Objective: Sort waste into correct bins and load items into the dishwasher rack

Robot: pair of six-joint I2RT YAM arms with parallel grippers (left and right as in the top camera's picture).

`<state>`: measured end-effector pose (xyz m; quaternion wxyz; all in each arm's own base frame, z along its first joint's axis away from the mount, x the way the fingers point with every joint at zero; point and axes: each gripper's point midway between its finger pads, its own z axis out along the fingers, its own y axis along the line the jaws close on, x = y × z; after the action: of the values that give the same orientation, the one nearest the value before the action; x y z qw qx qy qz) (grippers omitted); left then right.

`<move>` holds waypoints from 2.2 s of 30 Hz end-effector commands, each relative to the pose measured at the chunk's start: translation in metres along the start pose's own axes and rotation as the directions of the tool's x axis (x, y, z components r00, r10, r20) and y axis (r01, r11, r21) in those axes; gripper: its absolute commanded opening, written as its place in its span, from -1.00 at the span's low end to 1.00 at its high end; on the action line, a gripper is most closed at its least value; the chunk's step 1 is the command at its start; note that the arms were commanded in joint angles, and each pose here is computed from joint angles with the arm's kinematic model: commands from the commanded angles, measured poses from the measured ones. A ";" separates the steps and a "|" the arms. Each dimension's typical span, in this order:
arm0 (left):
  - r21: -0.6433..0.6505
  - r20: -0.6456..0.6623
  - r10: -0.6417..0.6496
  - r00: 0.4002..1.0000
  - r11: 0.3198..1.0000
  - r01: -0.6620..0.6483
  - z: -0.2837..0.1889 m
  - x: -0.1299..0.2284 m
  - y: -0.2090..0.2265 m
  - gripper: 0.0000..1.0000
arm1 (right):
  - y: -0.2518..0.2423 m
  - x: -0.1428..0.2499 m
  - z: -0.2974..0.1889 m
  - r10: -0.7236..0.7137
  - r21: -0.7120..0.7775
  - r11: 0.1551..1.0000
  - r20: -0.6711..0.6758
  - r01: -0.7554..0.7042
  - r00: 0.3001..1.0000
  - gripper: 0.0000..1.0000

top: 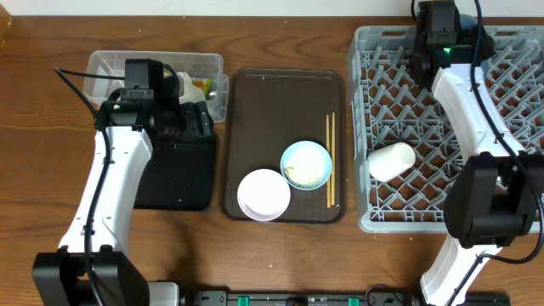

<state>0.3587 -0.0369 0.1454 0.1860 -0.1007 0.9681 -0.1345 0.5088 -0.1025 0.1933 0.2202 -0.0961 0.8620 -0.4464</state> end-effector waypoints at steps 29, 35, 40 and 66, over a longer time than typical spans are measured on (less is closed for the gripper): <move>-0.003 0.024 0.008 1.000 1.000 -0.008 -0.008 -0.003 0.000 0.75 | 0.037 -0.048 -0.171 0.391 -0.700 0.705 0.249 -0.115 0.886 0.99; -0.003 0.024 0.008 1.000 1.000 -0.008 -0.008 -0.003 0.000 0.75 | 0.063 -0.051 -0.203 0.447 -0.858 0.506 0.178 -0.084 0.877 0.99; -0.003 0.024 0.008 1.000 1.000 -0.008 -0.008 -0.003 0.000 0.75 | 0.080 -0.048 -0.232 0.437 -0.934 0.357 0.167 0.000 0.884 0.99; -0.003 0.024 0.008 1.000 1.000 -0.008 -0.008 -0.003 0.000 0.75 | 0.124 -0.033 -0.292 0.341 -0.968 0.238 0.164 0.084 0.925 0.74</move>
<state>0.3587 -0.0369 0.1452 0.1859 -0.1007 0.9681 -0.1343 0.4128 0.1878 0.2425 0.2949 -0.2215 0.9033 0.2193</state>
